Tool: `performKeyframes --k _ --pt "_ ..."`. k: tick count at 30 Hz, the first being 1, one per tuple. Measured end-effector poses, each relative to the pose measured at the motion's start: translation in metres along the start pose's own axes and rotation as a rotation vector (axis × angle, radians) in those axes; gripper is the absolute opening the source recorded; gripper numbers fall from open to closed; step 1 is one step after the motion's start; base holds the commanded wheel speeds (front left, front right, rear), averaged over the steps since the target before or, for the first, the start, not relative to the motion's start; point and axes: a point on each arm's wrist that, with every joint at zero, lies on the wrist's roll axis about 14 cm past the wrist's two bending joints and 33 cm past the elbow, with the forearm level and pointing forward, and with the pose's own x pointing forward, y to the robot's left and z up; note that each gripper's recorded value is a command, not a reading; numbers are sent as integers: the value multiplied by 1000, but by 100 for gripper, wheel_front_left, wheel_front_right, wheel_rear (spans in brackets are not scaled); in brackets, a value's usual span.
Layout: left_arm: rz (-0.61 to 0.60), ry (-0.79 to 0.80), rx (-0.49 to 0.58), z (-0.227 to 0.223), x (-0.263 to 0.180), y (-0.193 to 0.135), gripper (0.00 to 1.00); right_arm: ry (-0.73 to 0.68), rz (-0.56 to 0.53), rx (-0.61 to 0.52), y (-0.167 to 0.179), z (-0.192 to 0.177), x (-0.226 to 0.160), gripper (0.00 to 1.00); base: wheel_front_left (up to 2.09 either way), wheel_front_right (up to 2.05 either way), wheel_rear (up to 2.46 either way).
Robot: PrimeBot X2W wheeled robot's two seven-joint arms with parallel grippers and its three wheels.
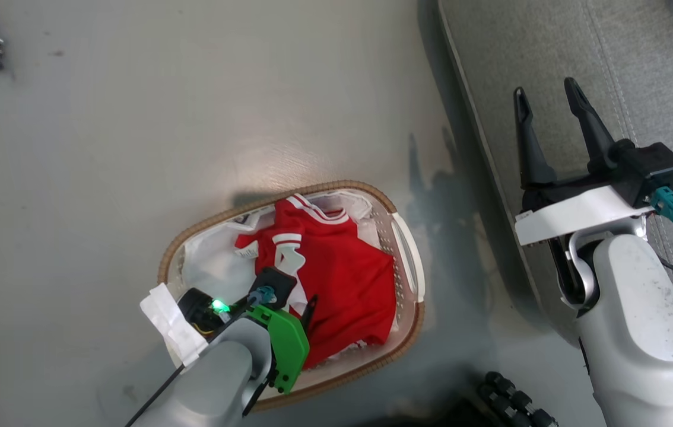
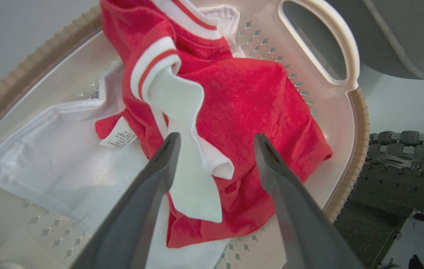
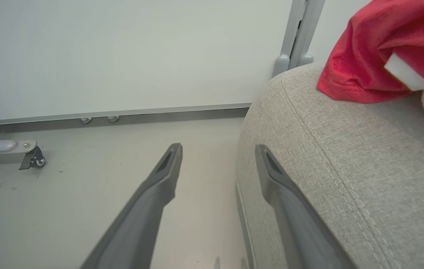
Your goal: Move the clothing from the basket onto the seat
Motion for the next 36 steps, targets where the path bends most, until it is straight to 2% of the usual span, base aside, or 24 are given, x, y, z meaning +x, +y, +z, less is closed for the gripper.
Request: performKeyframes --k 5,9,10,11,12,13,24,36 --pt "0 80 -58 -25 14 6 100 35 -8 -2 -5 -17 4 100 0 0 0" --pt "-7 104 -63 -32 25 11 100 56 -17 -12 -10 -27 6 100 0 0 0" --pt "-7 112 -66 -34 26 11 88 60 -20 -14 -12 -29 6 100 0 0 0" --pt "-12 123 -64 -37 28 11 43 64 -22 -13 -13 -30 6 100 0 0 0" --pt "-16 129 -66 -40 29 11 30 66 -23 -13 -13 -31 6 100 0 0 0" --pt "-18 133 -73 -41 30 10 0 68 -23 -14 -14 -32 7 100 0 0 0" --pt "11 45 -63 -21 22 18 0 61 -16 -6 -9 -25 1 100 0 0 0" --pt "26 -111 30 22 -19 2 0 34 2 -22 2 0 -24 100 0 0 0"
